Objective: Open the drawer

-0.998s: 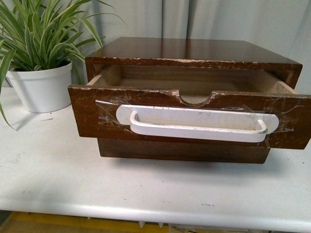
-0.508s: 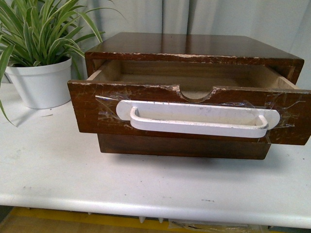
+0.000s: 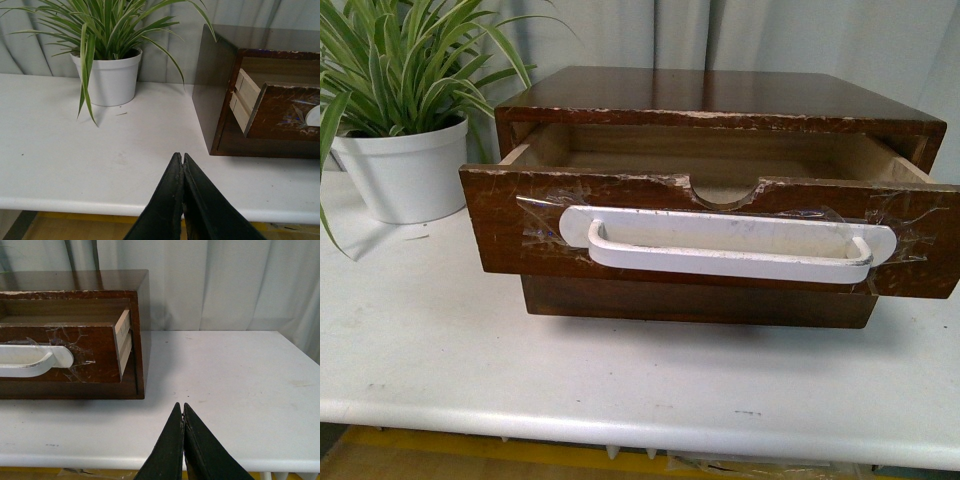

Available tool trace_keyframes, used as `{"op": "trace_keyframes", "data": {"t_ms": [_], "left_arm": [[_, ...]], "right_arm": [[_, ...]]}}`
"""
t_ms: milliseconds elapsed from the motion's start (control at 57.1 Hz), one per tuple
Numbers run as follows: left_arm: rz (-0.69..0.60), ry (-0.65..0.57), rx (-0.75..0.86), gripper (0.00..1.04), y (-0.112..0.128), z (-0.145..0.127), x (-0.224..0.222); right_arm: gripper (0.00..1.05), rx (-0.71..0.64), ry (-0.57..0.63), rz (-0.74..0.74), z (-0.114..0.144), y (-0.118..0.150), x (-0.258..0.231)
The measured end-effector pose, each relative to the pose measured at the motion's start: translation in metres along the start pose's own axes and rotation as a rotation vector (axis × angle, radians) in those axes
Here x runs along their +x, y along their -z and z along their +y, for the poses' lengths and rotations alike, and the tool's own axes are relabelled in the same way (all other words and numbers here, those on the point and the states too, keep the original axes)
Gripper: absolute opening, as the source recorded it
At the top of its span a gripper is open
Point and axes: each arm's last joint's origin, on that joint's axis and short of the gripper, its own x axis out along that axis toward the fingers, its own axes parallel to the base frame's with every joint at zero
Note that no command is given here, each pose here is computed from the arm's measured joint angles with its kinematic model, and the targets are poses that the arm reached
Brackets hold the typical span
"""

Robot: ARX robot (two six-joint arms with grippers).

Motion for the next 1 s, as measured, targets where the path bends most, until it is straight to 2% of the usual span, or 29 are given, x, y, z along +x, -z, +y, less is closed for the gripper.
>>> {"op": "trace_keyframes", "data": {"t_ms": [350,753,823,998], "left_arm": [[0.032,0.000,0.000,0.04,0.005,0.000,-0.012],[0.006,0.000,0.000,0.04,0.003,0.000,-0.015],[0.006,0.000,0.000,0.14,0.003,0.000,-0.015],[0.005,0.000,0.000,0.44,0.003,0.000,-0.015]], "right_arm": [[0.01,0.000,0.000,0.000,0.000,0.000,0.000],[0.01,0.000,0.000,0.000,0.000,0.000,0.000],[0.05,-0.001,0.000,0.000,0.000,0.000,0.000],[0.35,-0.001,0.000,0.000,0.000,0.000,0.000]]}}
